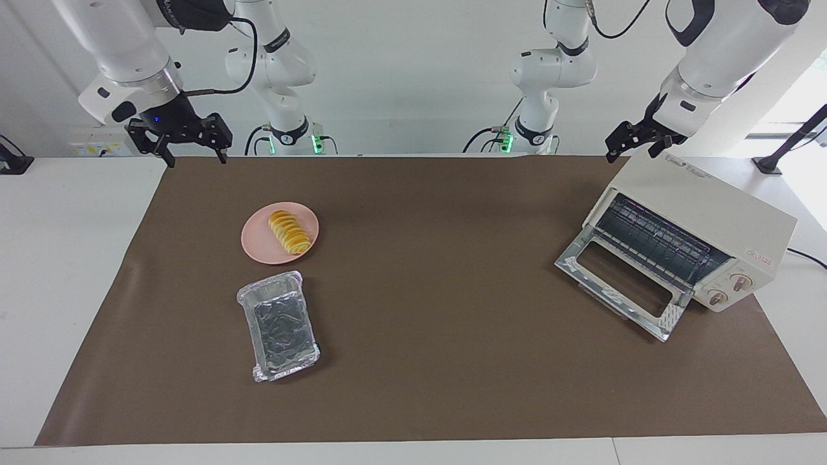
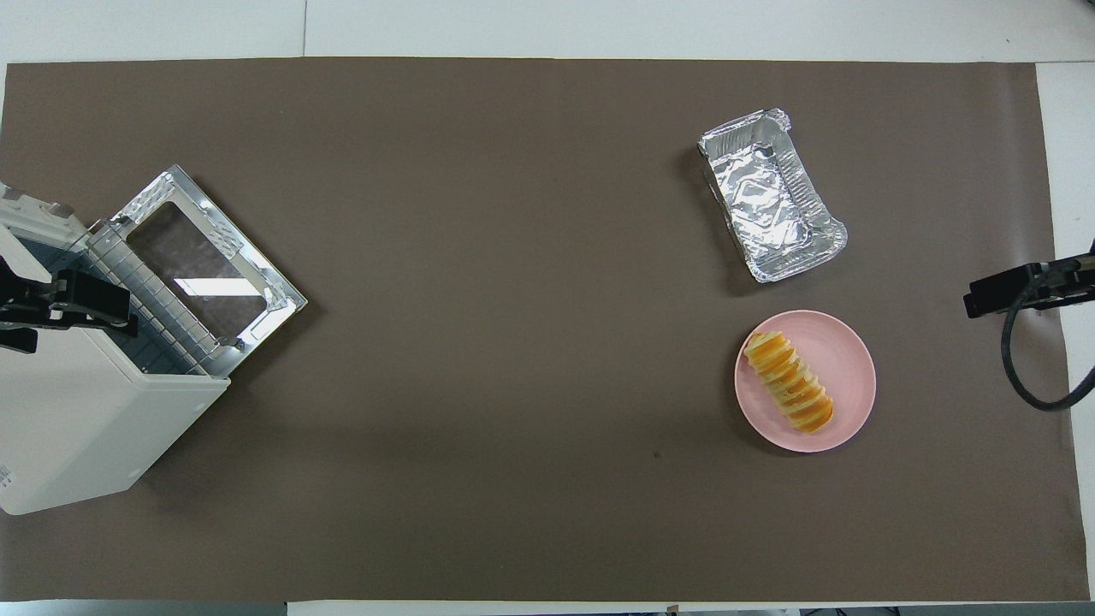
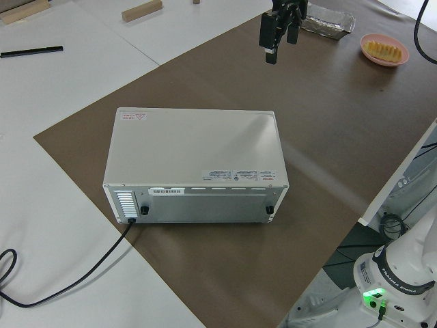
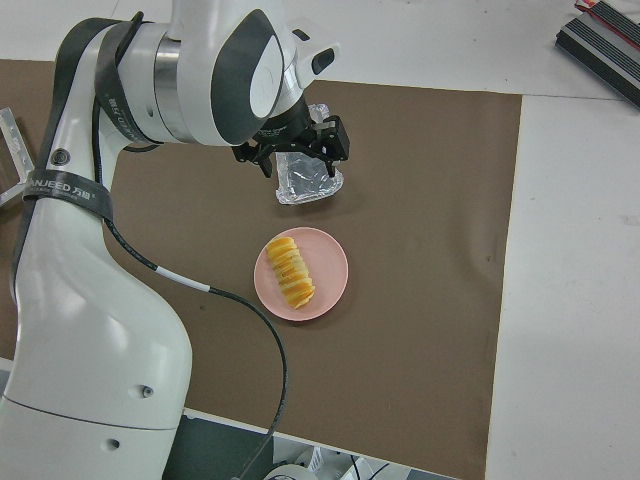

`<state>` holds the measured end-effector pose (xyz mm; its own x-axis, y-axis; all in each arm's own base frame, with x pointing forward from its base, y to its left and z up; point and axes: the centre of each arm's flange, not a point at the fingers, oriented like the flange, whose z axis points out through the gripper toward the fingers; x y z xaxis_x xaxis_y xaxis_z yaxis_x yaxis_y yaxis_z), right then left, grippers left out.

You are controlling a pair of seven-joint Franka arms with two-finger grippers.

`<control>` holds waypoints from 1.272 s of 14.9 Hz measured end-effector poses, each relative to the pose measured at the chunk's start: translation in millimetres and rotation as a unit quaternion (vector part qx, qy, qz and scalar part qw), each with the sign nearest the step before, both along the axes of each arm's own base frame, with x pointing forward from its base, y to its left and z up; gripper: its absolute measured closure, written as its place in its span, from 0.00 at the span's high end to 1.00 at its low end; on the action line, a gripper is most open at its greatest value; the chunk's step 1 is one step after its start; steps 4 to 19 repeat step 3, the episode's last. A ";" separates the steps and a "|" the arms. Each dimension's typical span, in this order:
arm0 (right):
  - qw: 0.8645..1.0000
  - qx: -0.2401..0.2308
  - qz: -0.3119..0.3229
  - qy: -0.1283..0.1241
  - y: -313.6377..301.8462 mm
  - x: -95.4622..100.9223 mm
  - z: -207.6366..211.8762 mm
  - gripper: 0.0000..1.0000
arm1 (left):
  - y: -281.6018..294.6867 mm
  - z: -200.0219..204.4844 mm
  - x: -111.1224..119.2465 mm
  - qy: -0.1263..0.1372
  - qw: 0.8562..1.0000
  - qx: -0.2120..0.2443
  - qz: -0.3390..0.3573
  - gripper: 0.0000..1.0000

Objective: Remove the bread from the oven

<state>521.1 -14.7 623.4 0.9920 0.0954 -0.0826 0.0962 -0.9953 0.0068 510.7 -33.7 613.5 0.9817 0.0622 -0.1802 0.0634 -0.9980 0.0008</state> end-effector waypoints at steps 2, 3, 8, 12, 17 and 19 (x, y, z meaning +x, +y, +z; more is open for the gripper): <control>1.000 0.008 -0.004 0.000 -2.2 -0.1 0.2 1.00 | 0.0 0.0 0.0 0.000 1.000 0.000 0.000 1.00; 1.000 0.009 -0.005 -0.001 -3.4 -0.1 0.2 1.00 | 0.0 0.0 0.0 0.000 1.000 0.000 0.000 1.00; 1.000 0.009 -0.005 -0.001 -3.4 -0.1 0.2 1.00 | 0.0 0.0 0.0 0.000 1.000 0.000 0.000 1.00; 1.000 0.009 -0.005 -0.001 -3.4 -0.1 0.2 1.00 | 0.0 0.0 0.0 0.000 1.000 0.000 0.000 1.00; 1.000 0.009 -0.005 -0.001 -3.4 -0.1 0.2 1.00 | 0.0 0.0 0.0 0.000 1.000 0.000 0.000 1.00; 1.000 0.009 -0.005 -0.001 -3.4 -0.1 0.2 1.00 | 0.0 0.0 0.0 0.000 1.000 0.000 0.000 1.00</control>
